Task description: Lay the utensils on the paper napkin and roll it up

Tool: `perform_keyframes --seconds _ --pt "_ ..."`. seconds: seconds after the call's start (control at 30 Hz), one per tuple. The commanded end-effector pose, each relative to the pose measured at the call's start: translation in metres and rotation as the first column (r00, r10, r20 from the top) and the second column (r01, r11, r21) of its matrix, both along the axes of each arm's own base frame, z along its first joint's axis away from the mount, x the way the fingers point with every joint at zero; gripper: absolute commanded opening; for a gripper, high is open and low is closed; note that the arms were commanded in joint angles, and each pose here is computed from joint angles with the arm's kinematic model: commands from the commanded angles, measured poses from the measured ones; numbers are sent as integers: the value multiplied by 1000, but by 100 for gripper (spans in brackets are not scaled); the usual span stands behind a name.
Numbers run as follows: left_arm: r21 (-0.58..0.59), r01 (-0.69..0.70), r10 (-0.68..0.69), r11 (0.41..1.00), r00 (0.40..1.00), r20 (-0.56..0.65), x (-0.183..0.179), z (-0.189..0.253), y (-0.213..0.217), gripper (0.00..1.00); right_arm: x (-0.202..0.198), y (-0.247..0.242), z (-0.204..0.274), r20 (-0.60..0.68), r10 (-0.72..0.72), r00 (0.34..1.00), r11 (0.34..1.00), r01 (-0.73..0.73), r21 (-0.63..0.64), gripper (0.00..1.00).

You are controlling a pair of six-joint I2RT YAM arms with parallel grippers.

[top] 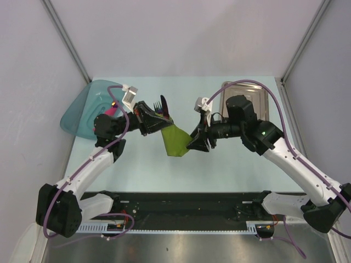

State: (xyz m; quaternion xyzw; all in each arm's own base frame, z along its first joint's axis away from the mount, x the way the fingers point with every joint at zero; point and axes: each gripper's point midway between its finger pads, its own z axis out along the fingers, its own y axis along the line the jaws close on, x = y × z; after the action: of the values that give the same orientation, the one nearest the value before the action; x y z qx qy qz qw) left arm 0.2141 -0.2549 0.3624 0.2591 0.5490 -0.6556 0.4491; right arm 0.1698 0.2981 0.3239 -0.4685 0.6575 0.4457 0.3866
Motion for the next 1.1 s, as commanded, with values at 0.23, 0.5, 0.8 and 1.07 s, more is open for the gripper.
perform_keyframes --seconds 0.23,0.5,0.8,1.07 --pt "-34 36 -33 999 995 91 -16 38 5 0 16 -3 -14 103 30 994 998 -25 -52 0" --pt "-42 88 -83 995 992 99 -29 52 -2 0 56 7 -31 200 32 979 998 -19 -67 0" --pt "-56 101 -96 993 992 84 -32 57 -8 0 63 39 -28 234 17 972 1000 -21 14 0" --pt "-92 49 -50 995 999 -8 -10 55 -11 0 87 28 -35 193 -160 968 987 158 28 14"
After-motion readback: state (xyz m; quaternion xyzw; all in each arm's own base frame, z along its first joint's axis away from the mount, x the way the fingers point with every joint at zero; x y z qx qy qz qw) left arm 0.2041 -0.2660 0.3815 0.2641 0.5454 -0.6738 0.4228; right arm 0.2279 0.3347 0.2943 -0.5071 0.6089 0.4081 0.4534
